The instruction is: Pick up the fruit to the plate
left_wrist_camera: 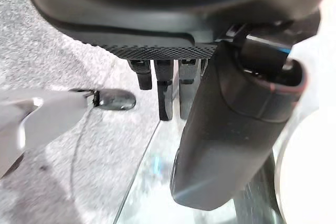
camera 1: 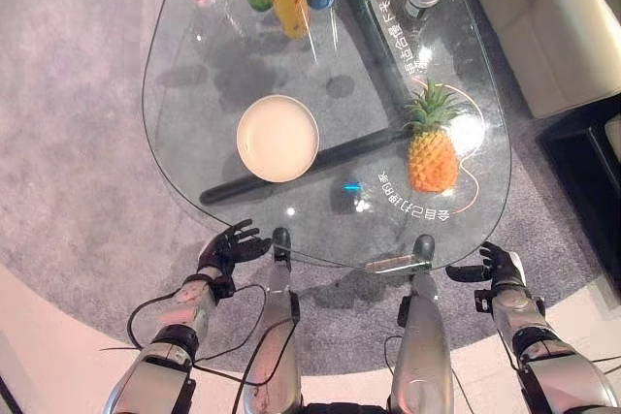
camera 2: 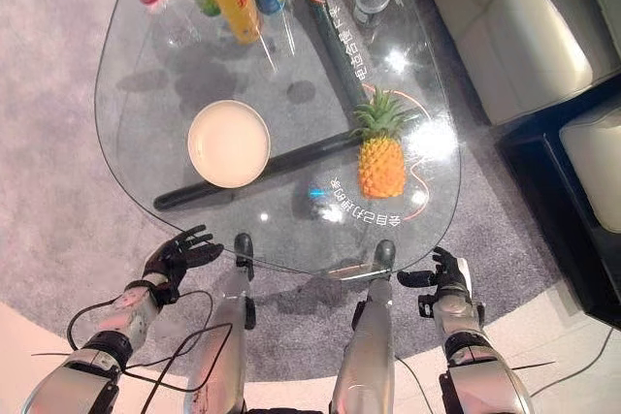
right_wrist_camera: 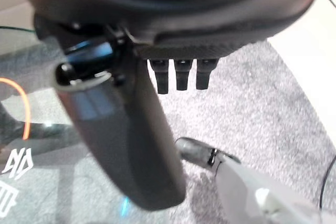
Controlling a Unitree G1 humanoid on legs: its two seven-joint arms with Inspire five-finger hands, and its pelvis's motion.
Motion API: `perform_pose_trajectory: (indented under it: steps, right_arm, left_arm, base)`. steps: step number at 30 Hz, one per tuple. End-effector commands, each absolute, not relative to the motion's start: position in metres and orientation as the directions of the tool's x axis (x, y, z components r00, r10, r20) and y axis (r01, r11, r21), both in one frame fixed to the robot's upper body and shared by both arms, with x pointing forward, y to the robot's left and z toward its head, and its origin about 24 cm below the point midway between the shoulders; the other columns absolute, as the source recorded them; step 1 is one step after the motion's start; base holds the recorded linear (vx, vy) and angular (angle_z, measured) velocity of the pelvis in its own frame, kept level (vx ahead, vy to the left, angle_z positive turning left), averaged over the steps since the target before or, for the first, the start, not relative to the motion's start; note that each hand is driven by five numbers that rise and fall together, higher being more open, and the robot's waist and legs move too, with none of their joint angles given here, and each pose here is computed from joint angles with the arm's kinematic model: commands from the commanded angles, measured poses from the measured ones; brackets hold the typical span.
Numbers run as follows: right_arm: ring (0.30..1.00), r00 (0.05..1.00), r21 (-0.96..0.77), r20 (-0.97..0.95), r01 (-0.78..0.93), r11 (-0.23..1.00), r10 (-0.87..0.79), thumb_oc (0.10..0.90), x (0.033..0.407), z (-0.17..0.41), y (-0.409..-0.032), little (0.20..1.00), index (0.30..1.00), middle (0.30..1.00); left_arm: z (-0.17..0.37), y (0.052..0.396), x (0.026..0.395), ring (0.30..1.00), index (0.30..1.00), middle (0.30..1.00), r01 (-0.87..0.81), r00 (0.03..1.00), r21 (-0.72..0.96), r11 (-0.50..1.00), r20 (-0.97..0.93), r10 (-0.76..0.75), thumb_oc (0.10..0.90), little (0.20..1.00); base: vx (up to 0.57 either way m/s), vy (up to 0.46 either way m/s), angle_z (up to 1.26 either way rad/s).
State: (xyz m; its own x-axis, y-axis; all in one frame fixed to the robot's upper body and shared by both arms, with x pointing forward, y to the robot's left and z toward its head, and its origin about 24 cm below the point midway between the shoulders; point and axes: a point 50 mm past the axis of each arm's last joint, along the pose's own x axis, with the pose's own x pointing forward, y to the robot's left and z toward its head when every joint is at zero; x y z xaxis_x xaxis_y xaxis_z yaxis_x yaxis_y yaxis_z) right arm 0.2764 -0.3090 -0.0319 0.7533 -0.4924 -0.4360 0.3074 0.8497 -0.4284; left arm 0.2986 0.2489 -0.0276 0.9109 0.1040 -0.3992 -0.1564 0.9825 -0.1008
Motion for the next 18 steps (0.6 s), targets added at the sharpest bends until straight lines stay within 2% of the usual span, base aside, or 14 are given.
perform_pose_trajectory:
  steps: [1,8,18]
  right_arm:
    - [0.9,0.751,-0.434,-0.366,0.384,0.815,-0.549,0.8,0.274,-0.023,-0.32,0.9,0.9,0.9]
    - [0.9,0.764,-0.417,-0.327,0.411,0.811,-0.555,0.8,0.281,-0.015,-0.32,0.9,0.9,0.9]
    - [0.9,0.775,-0.399,-0.298,0.428,0.811,-0.557,0.8,0.287,-0.01,-0.316,0.9,0.9,0.9]
  left_arm:
    - [-0.015,0.28,0.297,0.9,0.9,0.9,-0.286,0.9,-0.037,0.958,-0.353,0.255,0.8,0.9]
    - [-0.009,0.29,0.297,0.9,0.9,0.9,-0.384,0.877,0.005,0.923,-0.309,0.367,0.8,0.9]
    - [-0.003,0.291,0.301,0.9,0.9,0.9,-0.4,0.876,0.016,0.916,-0.286,0.387,0.8,0.9]
  base:
    - [-0.05,-0.029,-0.01]
    - [-0.03,-0.017,-0.07]
    - [0.0,-0.007,-0.01]
